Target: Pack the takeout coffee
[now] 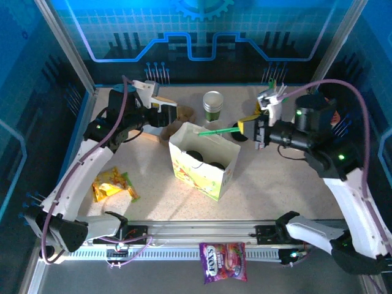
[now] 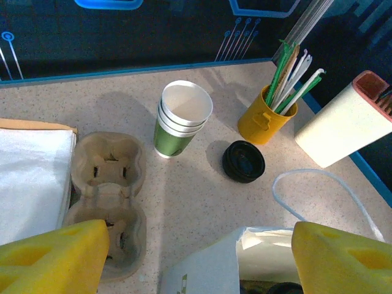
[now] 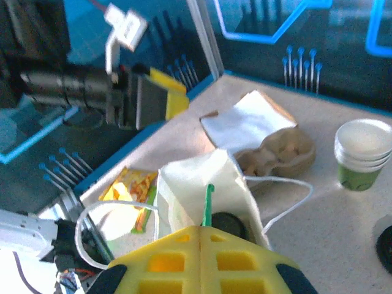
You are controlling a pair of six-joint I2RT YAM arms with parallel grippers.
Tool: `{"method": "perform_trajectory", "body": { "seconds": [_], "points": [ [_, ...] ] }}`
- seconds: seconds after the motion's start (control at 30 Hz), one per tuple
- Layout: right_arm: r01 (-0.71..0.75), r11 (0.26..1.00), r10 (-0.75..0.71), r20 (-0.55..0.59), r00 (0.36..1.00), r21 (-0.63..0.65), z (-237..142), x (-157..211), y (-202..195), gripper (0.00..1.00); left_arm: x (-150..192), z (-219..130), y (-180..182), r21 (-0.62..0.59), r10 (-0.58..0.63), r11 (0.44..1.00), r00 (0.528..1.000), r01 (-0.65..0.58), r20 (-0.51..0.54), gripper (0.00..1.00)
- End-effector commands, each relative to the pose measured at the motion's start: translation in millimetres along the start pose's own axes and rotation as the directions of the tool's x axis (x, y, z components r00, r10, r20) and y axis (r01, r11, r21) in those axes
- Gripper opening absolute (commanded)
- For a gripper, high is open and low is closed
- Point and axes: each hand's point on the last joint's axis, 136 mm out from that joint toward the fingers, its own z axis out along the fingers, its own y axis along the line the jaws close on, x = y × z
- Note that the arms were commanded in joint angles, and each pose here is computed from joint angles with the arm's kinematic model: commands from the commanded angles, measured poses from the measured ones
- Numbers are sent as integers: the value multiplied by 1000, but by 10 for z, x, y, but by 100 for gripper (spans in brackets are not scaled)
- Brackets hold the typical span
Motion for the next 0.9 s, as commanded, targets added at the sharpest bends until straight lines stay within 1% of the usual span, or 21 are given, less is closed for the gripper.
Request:
{"method": "perform_trajectory", "body": {
  "seconds": [0.0,0.17,0.23,0.33,0.43,0.57,0.73,0.8,0.87],
  "points": [
    [-1,1000,1,18,1000,-12,272,-15,-2,6,-55,-66,-79,49,-7,999,1000,5,28,79],
    [17,999,-16,37,999,-31,771,153,-11,6,-52,-67,-84,59,-8,998,1000,6,24,79],
    [30,999,-29,31,999,-14,964,290,-58,7,-57,-69,-91,64,-8,998,1000,6,25,79],
    [30,1000,-30,-3,1000,-7,1192,525,-126,12,-56,-69,-108,79,-12,997,1000,11,20,79],
    [21,999,-22,-23,999,-27,1307,698,-131,18,-59,-80,-141,97,-21,995,1000,19,19,79],
    [48,999,-48,-7,999,-19,1186,661,-121,27,-74,-82,-169,112,-24,993,999,21,24,79],
    [76,997,-77,44,996,17,910,463,-190,30,-66,-57,-179,122,-46,992,999,44,10,79],
    [65,995,-70,67,995,81,785,357,-374,31,-77,-66,-217,141,-62,988,998,60,7,79],
    [3,988,-16,83,996,153,677,256,-662,32,-99,-68,-256,160,-80,984,997,77,11,79]
  ]
}}
